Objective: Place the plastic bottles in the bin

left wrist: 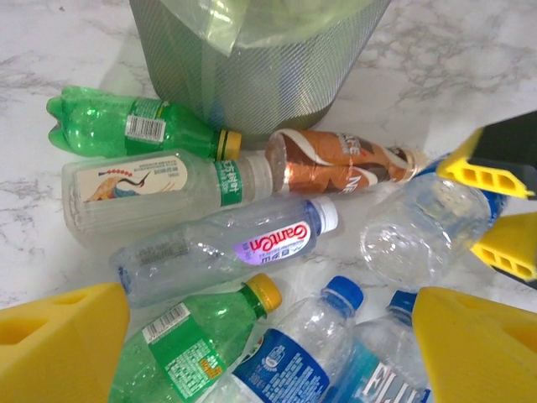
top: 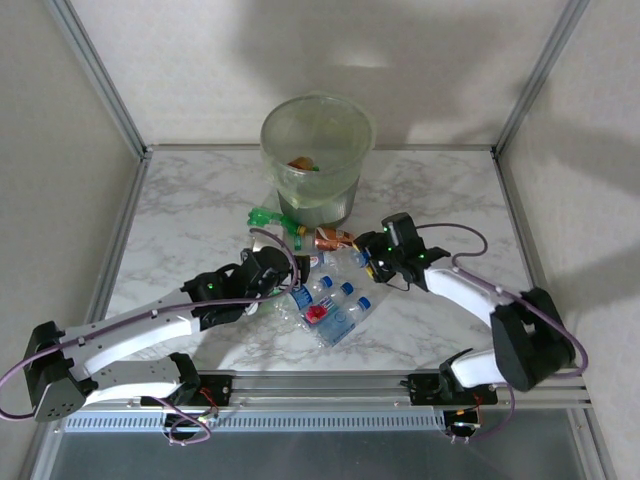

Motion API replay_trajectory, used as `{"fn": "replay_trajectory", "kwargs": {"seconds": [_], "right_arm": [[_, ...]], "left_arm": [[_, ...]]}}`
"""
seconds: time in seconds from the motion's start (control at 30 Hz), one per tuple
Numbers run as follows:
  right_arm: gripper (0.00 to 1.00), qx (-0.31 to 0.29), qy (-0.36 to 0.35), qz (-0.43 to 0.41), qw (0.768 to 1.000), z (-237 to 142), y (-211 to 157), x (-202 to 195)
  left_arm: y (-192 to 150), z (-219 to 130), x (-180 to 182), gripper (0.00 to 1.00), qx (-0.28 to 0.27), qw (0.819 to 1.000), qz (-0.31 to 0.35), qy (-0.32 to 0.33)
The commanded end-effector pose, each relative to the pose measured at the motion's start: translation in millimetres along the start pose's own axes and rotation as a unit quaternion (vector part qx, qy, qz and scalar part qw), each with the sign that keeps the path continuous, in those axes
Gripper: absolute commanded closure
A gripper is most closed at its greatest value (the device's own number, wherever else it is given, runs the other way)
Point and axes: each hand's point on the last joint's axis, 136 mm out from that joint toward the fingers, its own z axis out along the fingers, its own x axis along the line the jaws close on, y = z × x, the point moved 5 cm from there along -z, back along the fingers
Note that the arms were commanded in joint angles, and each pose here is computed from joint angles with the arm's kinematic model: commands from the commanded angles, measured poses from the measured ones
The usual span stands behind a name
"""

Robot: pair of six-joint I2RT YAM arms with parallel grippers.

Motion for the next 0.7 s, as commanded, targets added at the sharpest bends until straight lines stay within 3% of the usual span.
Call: {"fn": "replay_trajectory", "kwargs": {"seconds": [0.0,0.23,0.47,0.67], "right_arm": [[0.37,-0.050,-0.038,-0.039,0.997,-26.0,4.5,-17.3],[0.38,-0.155,-0.033,-0.109,0.981,-99.0,22.4,13.9],[0.39,-0.239,0.041,-0.212,0.947,-169.1,37.7,107.2],[0.39,-0.263,0.120,-0.282,0.915,-197.9,38.8,177.6]], "left_arm": [[26.6,-11.5,-4.3,0.12,-0.029,0.999,-0.032,-0.011],[45.2,-15.8,-9.8,0.12,-0.044,0.997,-0.053,-0.027],[59.0,-20.1,-7.8,0.12,-0.054,0.995,-0.075,-0.035],[58.5,-21.0,4.5,0.12,-0.054,0.994,-0.095,-0.025]]}}
